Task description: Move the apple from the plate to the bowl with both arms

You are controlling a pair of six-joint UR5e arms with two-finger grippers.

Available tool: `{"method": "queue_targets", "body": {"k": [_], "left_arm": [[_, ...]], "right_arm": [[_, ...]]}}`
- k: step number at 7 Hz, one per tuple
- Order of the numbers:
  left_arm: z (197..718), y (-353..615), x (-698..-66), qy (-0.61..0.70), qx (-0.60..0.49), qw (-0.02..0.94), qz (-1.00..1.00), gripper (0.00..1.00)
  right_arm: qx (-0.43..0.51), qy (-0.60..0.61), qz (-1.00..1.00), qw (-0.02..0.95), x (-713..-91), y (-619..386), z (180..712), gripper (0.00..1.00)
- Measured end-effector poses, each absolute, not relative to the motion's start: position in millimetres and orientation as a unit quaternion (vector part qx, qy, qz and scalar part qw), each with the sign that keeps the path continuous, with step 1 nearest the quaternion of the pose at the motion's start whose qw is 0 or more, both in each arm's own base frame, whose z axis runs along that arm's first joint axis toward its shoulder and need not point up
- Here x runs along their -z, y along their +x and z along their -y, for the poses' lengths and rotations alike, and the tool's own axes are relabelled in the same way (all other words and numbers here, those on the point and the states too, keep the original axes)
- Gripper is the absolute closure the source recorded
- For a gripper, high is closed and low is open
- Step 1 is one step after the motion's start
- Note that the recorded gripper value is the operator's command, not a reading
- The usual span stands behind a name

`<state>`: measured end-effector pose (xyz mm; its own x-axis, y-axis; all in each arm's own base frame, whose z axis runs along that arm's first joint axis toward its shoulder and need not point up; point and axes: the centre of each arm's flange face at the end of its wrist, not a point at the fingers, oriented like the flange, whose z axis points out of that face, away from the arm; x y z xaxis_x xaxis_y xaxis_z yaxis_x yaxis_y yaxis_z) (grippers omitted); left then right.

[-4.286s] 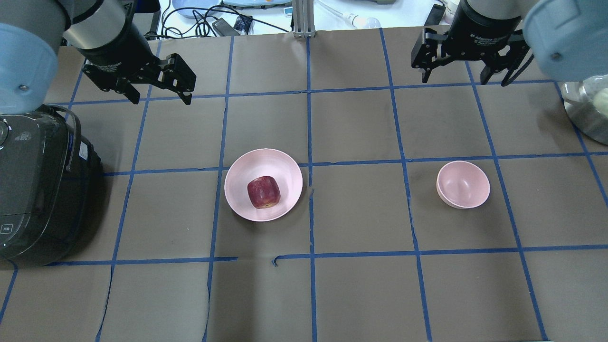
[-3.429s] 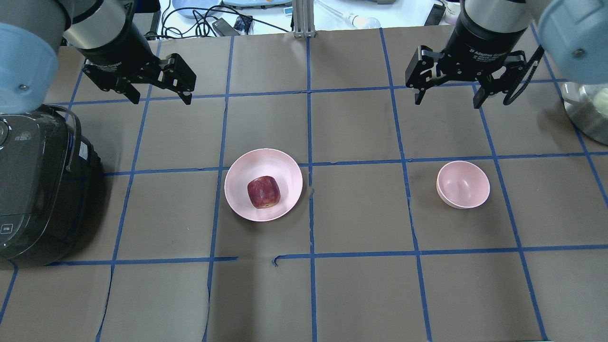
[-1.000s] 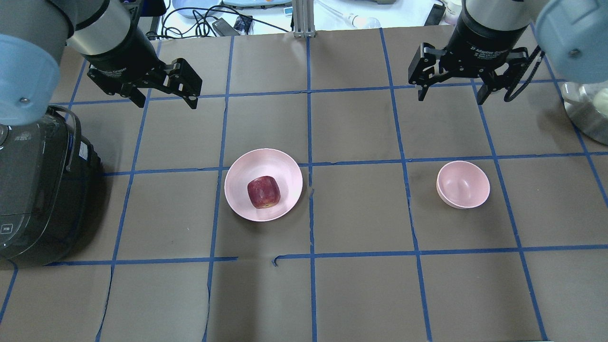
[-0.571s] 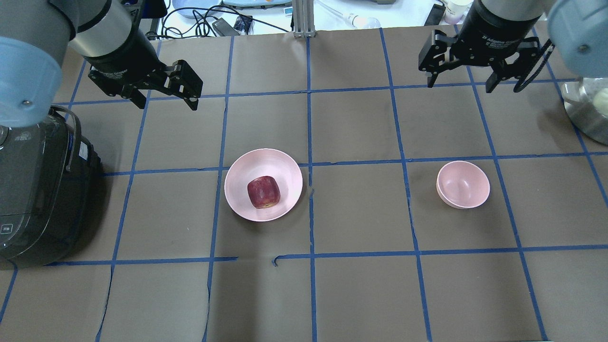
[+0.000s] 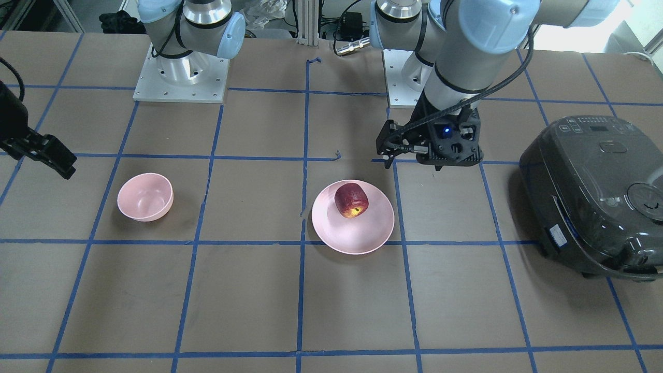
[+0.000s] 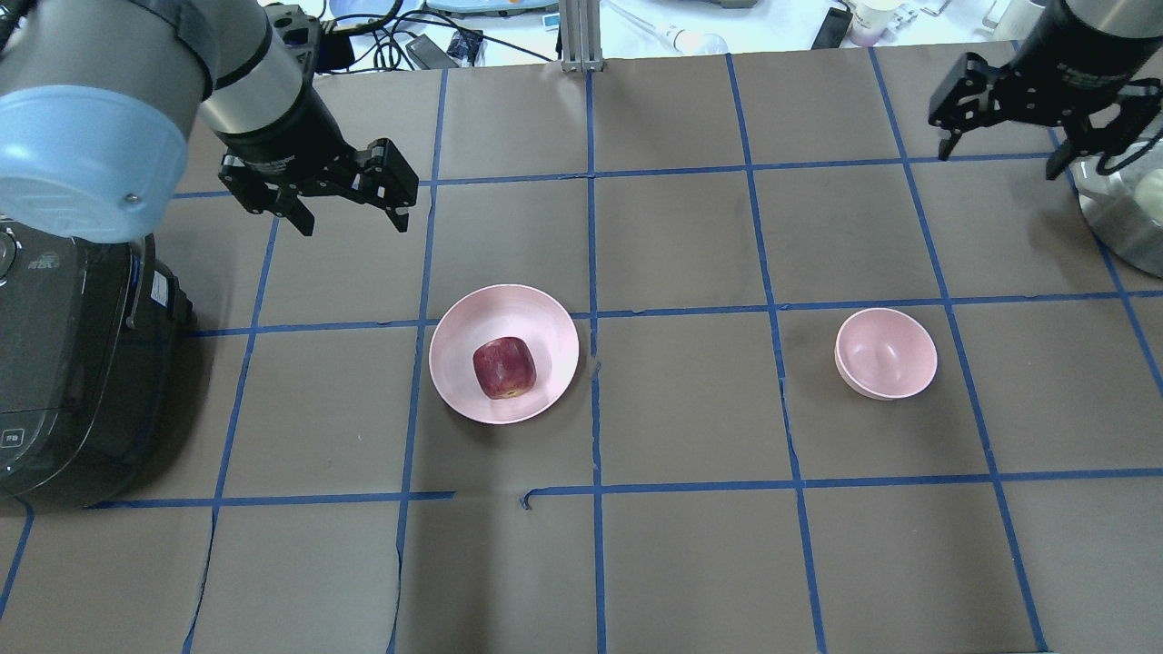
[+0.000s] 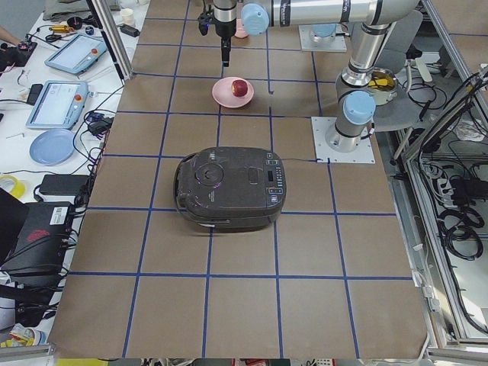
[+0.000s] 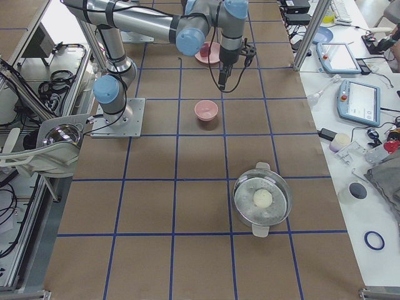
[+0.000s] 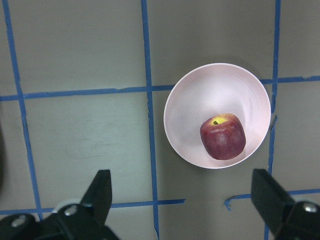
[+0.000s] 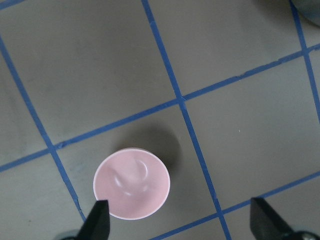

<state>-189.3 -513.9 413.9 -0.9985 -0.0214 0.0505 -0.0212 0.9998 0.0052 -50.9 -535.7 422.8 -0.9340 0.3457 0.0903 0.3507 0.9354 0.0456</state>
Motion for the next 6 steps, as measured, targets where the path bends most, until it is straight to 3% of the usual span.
{"method": "queue_targets", "body": {"k": [3, 6], "left_arm": [[513, -236, -317, 0.025, 0.008, 0.022, 0.999, 0.0], [508, -246, -259, 0.12, 0.033, 0.015, 0.992, 0.0]], "right_arm": [[0.108, -0.155, 0.982, 0.026, -298, -65, 528, 0.0], [0.117, -0.061, 0.991, 0.013, -227, -55, 500, 0.0]]}}
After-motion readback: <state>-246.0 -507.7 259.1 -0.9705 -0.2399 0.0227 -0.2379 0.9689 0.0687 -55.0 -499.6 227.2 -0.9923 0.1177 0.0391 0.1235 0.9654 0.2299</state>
